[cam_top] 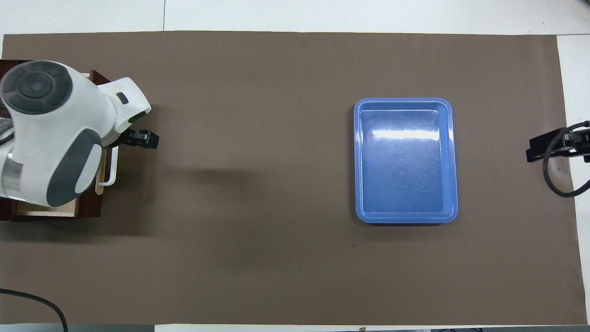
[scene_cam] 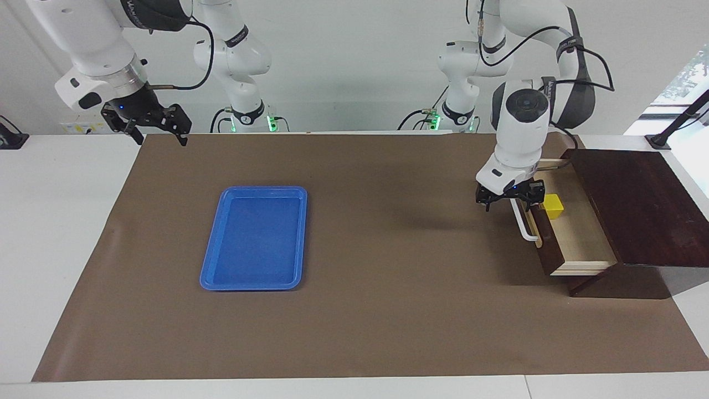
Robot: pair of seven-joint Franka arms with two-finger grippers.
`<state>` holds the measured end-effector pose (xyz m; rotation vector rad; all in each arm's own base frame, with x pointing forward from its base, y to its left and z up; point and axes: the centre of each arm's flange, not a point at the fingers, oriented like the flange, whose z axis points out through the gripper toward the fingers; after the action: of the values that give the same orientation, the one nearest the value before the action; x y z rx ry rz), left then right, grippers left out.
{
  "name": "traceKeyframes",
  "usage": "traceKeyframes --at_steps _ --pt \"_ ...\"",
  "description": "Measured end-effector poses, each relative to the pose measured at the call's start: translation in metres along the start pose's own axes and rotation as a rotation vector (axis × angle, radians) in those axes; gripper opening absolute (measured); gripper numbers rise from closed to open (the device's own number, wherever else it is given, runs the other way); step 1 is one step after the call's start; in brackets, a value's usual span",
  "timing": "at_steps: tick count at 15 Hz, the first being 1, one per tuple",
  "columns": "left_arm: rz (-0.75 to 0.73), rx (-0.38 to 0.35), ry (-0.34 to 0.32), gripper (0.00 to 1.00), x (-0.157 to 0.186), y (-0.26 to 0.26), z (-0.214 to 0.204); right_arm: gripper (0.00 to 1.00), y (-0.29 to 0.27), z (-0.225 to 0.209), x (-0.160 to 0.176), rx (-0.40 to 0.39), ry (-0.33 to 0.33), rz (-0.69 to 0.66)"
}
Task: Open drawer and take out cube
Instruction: 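Pull the drawer handle away from the box with the left gripper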
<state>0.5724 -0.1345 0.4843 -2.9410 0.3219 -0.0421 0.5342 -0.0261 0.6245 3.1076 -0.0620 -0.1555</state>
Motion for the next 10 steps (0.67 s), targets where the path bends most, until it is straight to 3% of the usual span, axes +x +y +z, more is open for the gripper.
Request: traceKeyframes --at_steps 4,10 --pt "-0.252 -0.074 0.052 1.0 0.005 -0.027 -0.06 1.0 0.0 0.0 0.0 0.0 0.0 0.0" --pt "-0.904 -0.143 0.036 1.0 0.005 -0.107 -0.062 1.0 0.0 0.0 0.0 0.0 0.0 0.0"
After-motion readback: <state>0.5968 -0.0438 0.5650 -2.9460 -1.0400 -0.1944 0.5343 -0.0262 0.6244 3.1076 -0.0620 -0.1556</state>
